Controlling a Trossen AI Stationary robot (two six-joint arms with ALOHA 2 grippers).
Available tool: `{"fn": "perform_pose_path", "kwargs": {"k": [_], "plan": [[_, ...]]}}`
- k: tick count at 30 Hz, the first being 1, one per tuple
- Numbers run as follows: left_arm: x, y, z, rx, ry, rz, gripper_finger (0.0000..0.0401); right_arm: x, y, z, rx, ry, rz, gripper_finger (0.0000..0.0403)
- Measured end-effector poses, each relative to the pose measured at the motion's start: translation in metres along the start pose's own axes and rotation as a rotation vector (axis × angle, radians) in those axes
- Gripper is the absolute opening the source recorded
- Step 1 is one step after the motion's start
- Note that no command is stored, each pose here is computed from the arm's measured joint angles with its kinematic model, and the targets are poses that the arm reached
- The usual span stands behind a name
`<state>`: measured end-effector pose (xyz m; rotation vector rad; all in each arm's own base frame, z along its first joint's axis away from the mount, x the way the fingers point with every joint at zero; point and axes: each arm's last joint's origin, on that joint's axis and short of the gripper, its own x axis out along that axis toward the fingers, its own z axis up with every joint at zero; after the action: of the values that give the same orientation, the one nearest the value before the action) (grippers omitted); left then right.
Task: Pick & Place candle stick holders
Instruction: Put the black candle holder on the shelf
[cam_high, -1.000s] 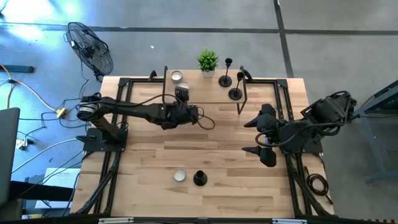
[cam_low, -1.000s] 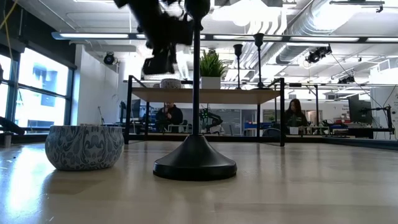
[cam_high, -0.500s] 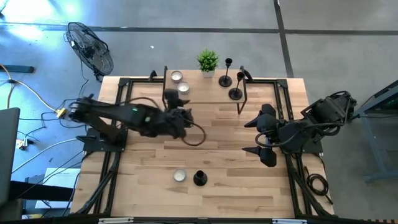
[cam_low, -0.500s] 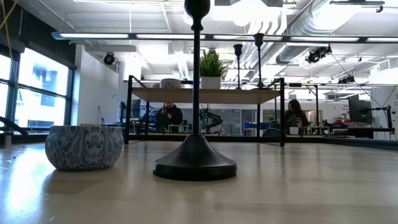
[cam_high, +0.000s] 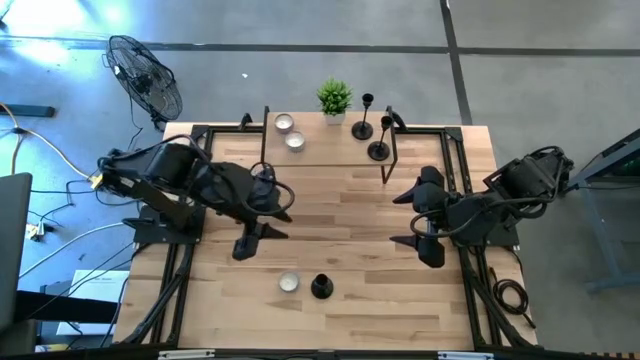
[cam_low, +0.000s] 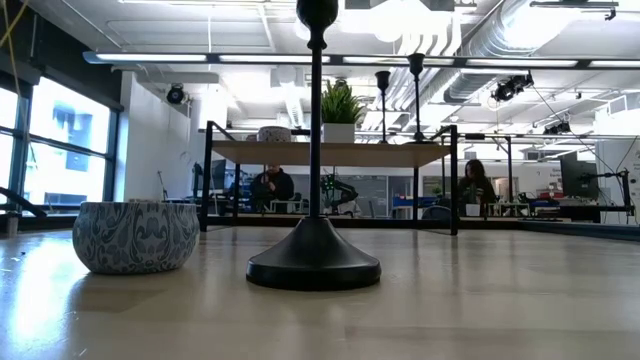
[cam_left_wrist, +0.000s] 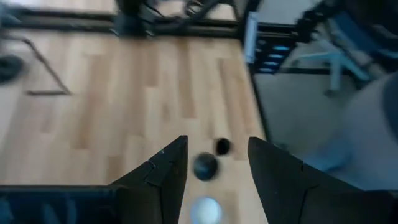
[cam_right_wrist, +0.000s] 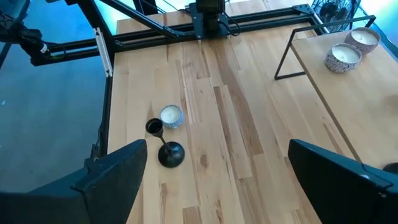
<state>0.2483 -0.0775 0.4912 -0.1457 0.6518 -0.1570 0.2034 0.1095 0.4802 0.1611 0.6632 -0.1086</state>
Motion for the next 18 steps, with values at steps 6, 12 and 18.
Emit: {"fn": "perform_pose_path", "kwargs": {"k": [6, 12, 18], "plan": [[0.016, -0.001, -0.005, -0.028, 0.049, -0.020, 0.0166, 0.000, -0.001, 0.000, 0.003, -0.020, -0.043, 0.0385], [0.041, -0.007, -0.021, -0.019, 0.117, 0.019, 0.0166, 0.002, -0.001, 0.000, 0.062, -0.034, -0.066, 0.0385], [0.060, -0.009, -0.031, -0.001, 0.137, 0.056, 0.0166, 0.020, 0.003, -0.010, 0.117, 0.008, -0.101, 0.0385]]}}
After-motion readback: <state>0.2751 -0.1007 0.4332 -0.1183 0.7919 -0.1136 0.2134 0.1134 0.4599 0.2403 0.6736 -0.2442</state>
